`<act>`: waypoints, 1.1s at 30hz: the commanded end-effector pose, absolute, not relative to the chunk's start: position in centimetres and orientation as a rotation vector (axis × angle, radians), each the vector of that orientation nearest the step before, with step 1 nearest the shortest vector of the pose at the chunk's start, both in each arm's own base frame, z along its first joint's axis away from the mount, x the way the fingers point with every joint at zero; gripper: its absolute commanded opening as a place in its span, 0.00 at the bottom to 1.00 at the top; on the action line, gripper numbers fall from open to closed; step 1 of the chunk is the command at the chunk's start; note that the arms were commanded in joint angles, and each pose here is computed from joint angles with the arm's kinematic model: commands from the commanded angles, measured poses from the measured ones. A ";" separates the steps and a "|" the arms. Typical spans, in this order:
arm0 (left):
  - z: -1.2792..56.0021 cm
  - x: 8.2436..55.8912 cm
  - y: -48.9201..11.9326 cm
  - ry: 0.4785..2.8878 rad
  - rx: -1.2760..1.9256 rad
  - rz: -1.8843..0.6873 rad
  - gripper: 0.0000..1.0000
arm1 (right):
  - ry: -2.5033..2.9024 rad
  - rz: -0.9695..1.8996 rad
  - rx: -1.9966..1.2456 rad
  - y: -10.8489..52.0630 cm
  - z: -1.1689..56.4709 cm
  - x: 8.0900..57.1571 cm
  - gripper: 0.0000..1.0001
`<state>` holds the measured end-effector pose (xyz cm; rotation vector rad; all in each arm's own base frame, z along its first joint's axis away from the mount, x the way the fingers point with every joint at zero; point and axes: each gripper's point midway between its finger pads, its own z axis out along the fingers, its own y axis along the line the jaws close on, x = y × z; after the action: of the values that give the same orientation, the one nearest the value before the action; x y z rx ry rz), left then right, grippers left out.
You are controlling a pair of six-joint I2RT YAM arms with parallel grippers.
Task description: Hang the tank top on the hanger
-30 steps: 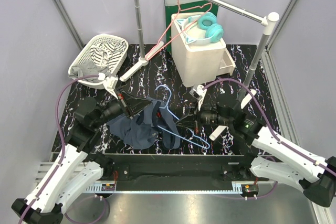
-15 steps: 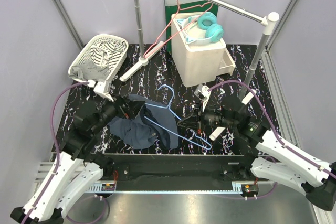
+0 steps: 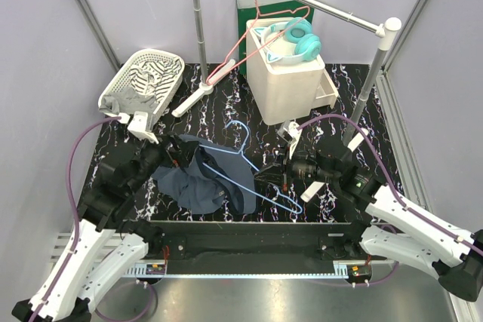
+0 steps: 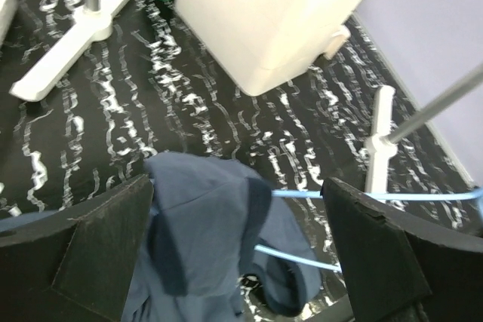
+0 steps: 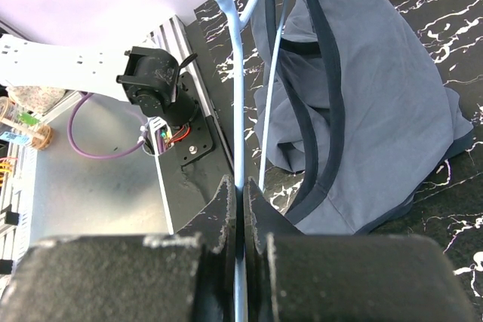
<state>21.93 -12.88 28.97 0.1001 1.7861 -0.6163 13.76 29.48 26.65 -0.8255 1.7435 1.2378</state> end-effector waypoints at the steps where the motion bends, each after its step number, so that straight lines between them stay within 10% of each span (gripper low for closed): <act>1: 31.7 21.6 -11.8 1.712 0.101 -0.568 0.99 | 1.662 1.238 -0.793 29.9 28.4 14.5 0.00; 24: 34.6 20.4 -20.4 1.571 0.345 -0.946 0.99 | 1.586 1.333 -0.713 34.6 29.3 17.9 0.00; 33: 32.5 23.5 -14.9 1.641 0.095 -0.582 0.99 | 1.587 1.306 -0.687 34.6 29.0 18.6 0.00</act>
<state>21.58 -19.75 31.11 0.2998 1.7016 -0.8161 18.11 34.50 24.29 -0.7203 1.7520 1.2987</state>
